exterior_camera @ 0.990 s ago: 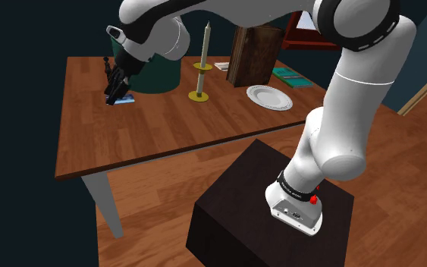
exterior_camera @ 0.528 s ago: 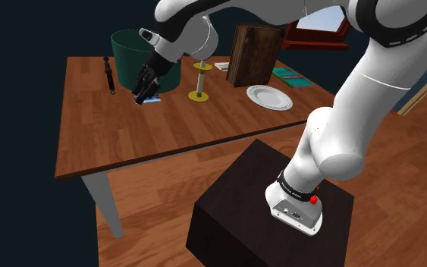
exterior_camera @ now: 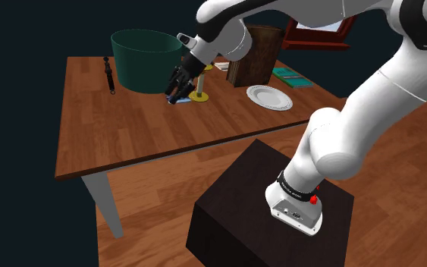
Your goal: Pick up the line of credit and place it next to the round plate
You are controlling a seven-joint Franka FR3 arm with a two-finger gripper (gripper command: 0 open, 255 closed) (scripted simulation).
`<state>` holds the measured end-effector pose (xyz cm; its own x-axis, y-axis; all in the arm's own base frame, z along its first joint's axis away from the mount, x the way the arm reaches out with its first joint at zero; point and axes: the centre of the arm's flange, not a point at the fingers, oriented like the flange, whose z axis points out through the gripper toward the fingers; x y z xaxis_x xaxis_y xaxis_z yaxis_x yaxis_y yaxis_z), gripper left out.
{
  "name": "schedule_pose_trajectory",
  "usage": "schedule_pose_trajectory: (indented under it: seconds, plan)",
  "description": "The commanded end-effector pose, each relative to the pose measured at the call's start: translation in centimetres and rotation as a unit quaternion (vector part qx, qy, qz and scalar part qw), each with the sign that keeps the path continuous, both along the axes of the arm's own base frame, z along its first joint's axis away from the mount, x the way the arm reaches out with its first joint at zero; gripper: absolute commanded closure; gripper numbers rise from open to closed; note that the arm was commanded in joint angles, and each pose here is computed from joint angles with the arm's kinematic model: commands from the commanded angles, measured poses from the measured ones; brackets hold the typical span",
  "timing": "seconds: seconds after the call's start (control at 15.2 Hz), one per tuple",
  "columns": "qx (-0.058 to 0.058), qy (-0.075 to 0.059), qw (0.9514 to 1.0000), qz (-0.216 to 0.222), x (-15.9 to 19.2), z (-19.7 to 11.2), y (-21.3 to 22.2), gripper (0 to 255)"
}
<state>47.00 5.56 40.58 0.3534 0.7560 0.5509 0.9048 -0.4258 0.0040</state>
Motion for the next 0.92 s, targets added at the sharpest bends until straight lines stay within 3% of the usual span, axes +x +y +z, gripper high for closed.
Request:
schedule_pose_trajectory:
  seconds: [0.0,0.86]
  plan:
    - [0.0,0.0,1.0,0.001,-1.4,0.2,-2.1,255]
    - [0.0,0.0,1.0,0.001,-11.4,0.2,-16.0,255]
